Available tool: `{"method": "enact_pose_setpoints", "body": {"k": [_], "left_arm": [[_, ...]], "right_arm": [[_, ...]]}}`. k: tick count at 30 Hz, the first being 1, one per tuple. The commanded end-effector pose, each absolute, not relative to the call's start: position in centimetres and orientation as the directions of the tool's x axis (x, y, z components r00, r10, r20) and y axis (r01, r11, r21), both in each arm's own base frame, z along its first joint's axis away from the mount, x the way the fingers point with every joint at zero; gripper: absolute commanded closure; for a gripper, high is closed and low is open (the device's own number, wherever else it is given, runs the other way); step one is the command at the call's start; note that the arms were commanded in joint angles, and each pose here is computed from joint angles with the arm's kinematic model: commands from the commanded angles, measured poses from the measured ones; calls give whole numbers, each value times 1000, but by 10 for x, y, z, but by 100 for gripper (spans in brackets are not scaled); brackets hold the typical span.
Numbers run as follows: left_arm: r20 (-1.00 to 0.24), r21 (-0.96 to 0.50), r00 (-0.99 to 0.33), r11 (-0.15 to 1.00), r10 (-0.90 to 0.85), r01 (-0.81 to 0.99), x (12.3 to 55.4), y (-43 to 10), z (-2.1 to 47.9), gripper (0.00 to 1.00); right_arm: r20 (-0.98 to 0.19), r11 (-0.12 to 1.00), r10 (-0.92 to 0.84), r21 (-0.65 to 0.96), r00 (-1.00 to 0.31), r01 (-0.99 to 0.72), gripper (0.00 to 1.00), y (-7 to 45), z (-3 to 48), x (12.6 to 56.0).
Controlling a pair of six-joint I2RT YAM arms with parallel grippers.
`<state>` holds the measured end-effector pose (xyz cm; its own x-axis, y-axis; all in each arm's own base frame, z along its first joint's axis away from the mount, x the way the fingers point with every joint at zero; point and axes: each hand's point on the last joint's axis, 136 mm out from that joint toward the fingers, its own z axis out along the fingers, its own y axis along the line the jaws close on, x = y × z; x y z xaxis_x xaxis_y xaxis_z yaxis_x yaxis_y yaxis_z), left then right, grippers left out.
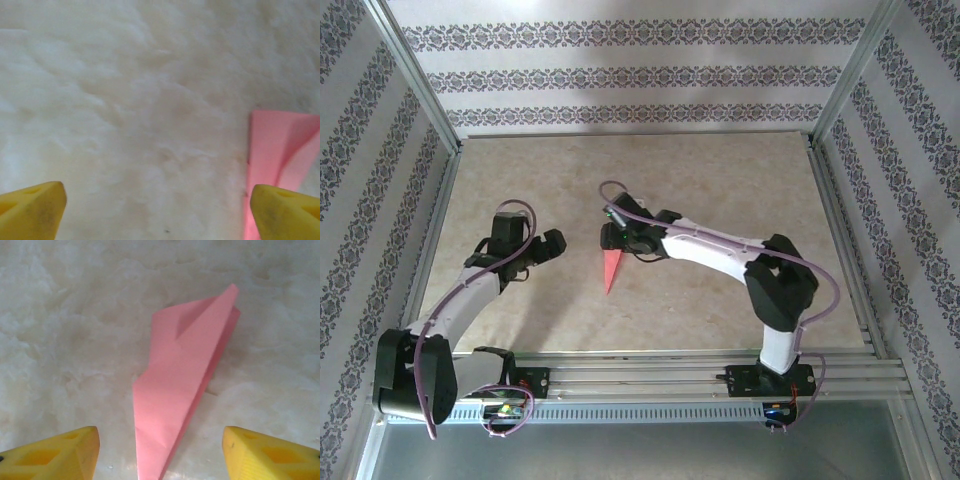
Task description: Fold a paper plane with a square sheet of paper (pick it up from the middle)
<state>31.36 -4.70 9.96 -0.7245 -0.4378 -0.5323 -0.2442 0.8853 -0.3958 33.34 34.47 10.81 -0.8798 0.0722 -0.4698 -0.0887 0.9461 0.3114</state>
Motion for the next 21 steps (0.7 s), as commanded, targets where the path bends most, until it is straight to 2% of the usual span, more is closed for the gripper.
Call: {"method": "enact_pose_setpoints", "body": {"k": [1,13,21], "left_arm": [[-548,-354,-683,874,-482,-333,308,-25,97,1],[-561,-357,-665,869,-493,-343,309,-19,103,0],[-554,-361,-671,868,-494,-341,309,-20,101,0]], "right_arm": [[-478,993,14,109,-878,-43,34,324,89,338],[-467,994,-106,-69,-878,-84,38,354,76,346],[-410,987,-155,-107,-899,-122,42,363,58,345]]}}
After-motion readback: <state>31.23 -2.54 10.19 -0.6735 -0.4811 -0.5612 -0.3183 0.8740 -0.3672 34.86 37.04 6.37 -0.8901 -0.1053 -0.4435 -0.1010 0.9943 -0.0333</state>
